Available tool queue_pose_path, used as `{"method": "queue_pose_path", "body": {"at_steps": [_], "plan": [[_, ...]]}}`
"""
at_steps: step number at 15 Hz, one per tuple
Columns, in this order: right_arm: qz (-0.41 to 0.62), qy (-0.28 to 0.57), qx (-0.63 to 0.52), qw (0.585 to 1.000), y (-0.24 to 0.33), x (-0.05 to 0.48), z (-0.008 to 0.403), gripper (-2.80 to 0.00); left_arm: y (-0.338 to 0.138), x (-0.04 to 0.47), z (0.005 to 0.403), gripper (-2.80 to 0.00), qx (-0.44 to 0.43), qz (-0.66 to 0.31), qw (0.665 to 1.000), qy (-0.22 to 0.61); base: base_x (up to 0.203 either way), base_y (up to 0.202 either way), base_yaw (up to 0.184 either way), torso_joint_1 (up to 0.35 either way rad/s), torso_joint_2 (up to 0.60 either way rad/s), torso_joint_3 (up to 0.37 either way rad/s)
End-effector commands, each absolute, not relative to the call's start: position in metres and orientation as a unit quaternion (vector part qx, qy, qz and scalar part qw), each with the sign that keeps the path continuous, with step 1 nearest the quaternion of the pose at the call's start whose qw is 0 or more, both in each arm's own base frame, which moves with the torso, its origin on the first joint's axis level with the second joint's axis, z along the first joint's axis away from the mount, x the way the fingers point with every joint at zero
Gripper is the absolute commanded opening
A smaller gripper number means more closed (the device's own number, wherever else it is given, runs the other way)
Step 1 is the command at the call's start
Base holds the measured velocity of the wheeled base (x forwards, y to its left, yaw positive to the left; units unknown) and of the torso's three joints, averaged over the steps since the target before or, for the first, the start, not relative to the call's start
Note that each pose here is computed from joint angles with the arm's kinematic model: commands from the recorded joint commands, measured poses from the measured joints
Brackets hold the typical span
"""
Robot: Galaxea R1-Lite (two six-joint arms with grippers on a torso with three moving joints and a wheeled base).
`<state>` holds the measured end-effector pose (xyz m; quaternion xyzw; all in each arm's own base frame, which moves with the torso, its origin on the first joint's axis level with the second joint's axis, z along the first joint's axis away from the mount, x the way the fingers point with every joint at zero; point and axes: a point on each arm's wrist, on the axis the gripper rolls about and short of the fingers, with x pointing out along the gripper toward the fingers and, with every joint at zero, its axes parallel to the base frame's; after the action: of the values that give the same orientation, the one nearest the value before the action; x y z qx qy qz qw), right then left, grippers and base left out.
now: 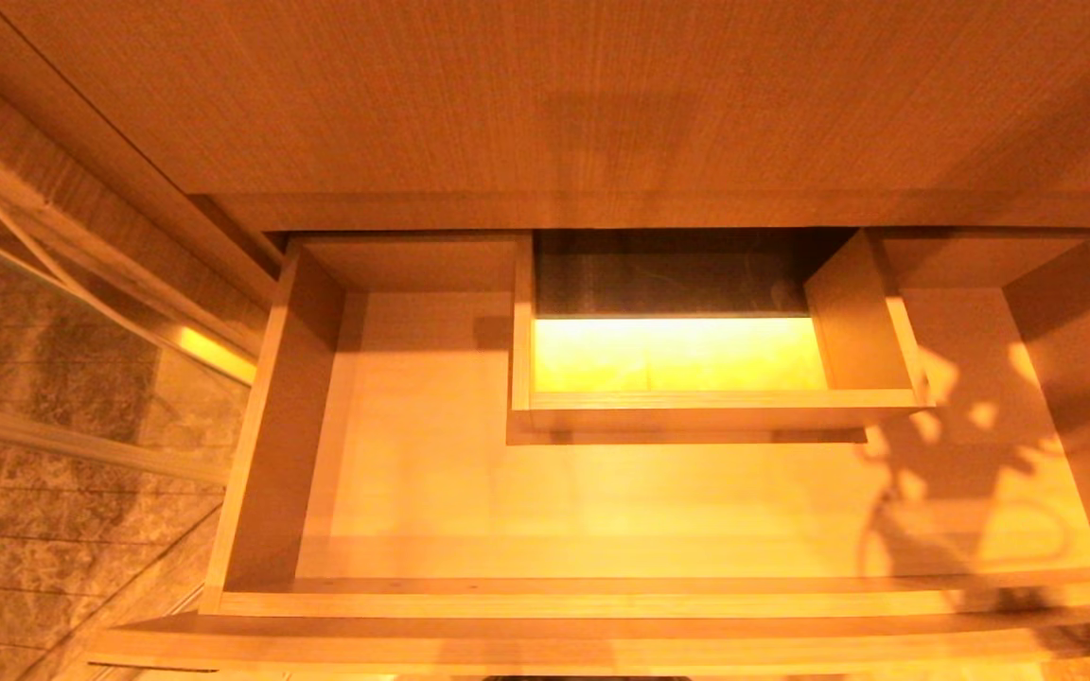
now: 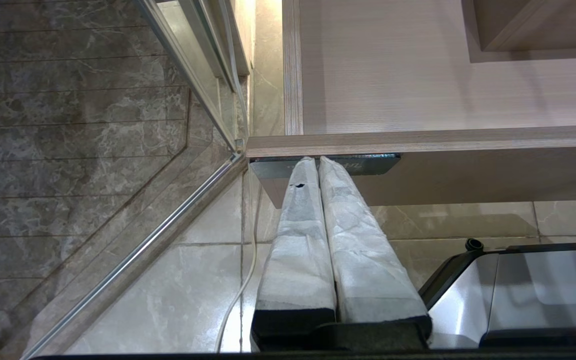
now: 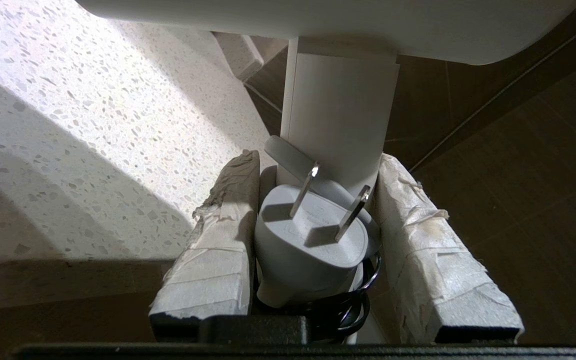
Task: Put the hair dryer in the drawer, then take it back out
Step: Place it on the countertop
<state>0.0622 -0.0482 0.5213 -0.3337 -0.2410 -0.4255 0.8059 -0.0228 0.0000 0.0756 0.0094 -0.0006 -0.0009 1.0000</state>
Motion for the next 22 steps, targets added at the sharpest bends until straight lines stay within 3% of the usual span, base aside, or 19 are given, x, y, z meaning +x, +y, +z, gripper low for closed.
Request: {"method": "queue_pose_path", "body": {"at_steps": [1, 9, 18, 22], "plan": [[-0.423, -0.227, -0.332, 0.812, -0.06, 0.079, 0.52, -2.8, 0.0, -0.023, 0.075, -2.8, 0.009, -0.001, 1.0, 0.0, 0.0, 0.0, 0.0, 0.0, 0.0, 0.0], [-0.405, -0.233, -0.323, 0.823, -0.061, 0.086, 0.52, -2.8, 0.0, -0.023, 0.075, -2.8, 0.009, -0.001, 1.0, 0.0, 0.0, 0.0, 0.0, 0.0, 0.0, 0.0], [-0.371, -0.064, -0.246, 0.893, -0.046, 0.063, 0.483, -2.8, 0.0, -0.023, 0.075, -2.8, 0.01, -0.001, 1.0, 0.0, 0.0, 0.0, 0.0, 0.0, 0.0, 0.0], [-0.369, -0.098, -0.22, 0.898, -0.038, 0.051, 0.487, -2.8, 0.0, -0.023, 0.075, -2.8, 0.01, -0.001, 1.0, 0.0, 0.0, 0.0, 0.0, 0.0, 0.0, 0.0]]}}
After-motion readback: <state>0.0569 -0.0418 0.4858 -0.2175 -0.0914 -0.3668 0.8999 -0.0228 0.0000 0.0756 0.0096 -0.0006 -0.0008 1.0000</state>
